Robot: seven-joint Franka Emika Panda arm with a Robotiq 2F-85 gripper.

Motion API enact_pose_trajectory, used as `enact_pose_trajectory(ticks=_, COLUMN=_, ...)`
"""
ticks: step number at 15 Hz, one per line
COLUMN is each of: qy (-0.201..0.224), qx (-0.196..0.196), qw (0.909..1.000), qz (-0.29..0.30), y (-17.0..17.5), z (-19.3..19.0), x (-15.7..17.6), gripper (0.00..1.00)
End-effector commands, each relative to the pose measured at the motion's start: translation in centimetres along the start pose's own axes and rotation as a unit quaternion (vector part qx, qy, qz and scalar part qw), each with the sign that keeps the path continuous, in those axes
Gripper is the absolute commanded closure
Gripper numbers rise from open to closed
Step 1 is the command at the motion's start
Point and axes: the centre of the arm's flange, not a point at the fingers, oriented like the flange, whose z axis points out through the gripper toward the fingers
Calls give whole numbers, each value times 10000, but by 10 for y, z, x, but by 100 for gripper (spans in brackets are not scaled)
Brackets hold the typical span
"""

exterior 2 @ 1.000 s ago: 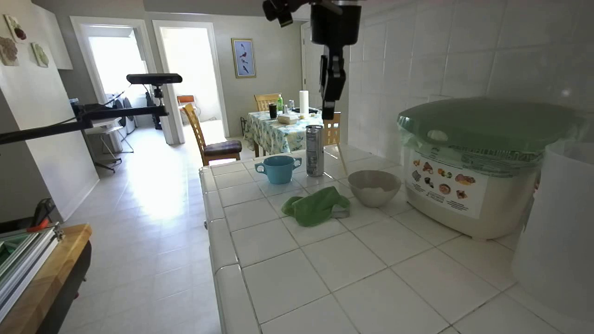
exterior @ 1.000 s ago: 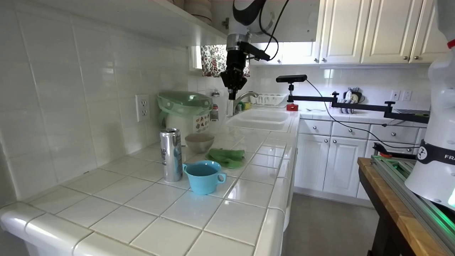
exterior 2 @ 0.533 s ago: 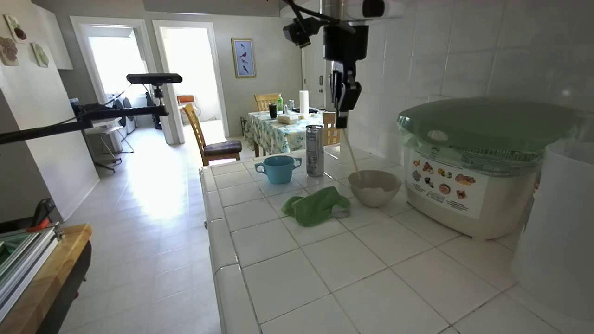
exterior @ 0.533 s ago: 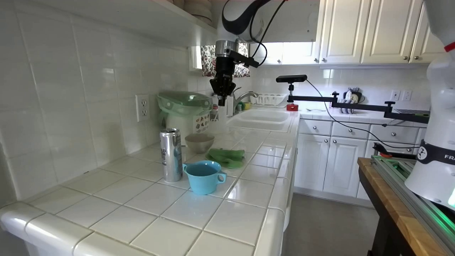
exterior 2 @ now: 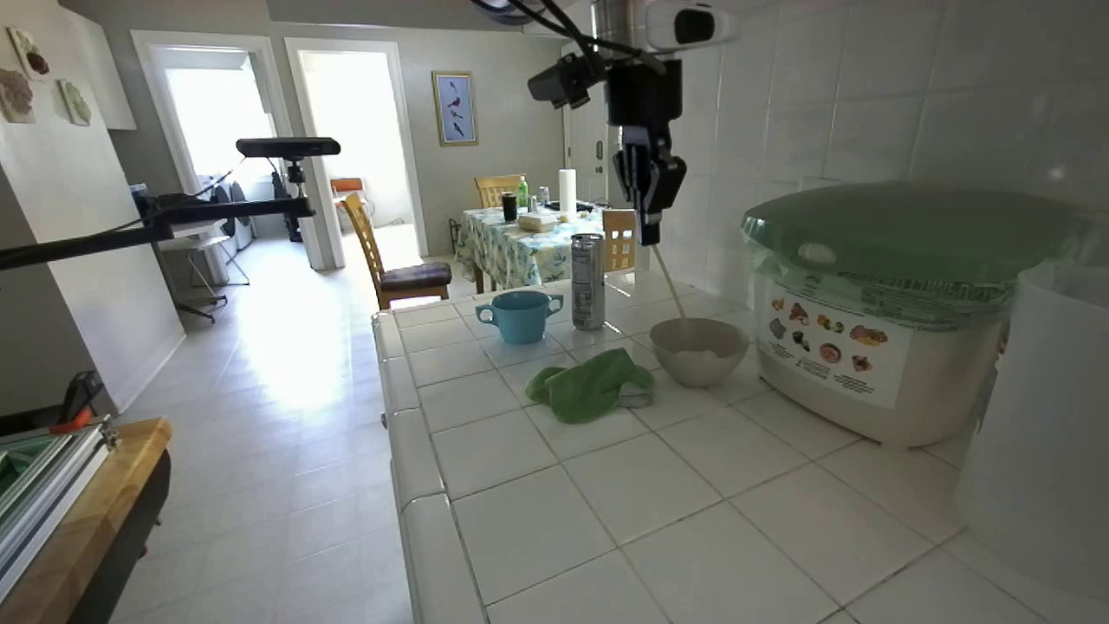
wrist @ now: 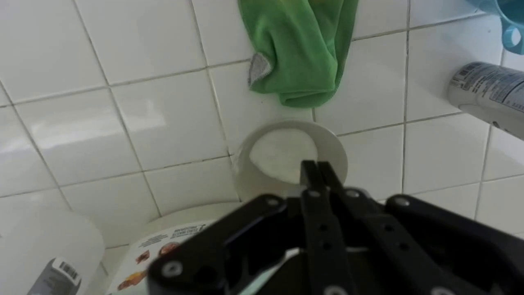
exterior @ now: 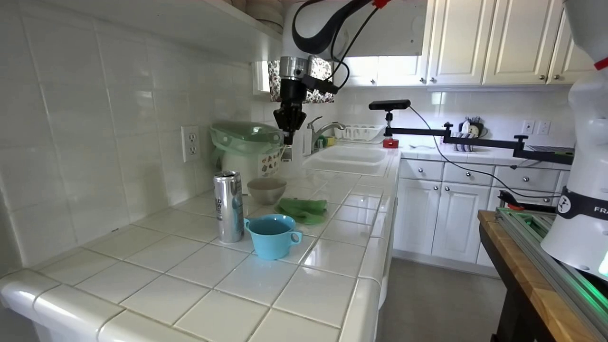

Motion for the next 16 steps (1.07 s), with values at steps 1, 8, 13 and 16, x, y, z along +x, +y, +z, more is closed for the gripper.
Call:
enact_pose_trajectory(ticks=1, qy=40, qx=-60, qw=9997, qz=-224, y=3, z=17, x=-4, gripper=99)
enact_pose_trajectory(ticks=8, qy=-65, qx=-127, qw=9995, qz=-285, y=9, z=40, x=-7, gripper=99)
enact_pose_trajectory(ticks=13, qy=-139, qx=-147, qw=9997, qz=-102, y=24, z=44, x=-15, gripper=99)
enact_pose_trajectory(ticks=16, qy=-197, qx=-190, qw=9996, qz=50, y=39, z=47, x=-19, gripper=99)
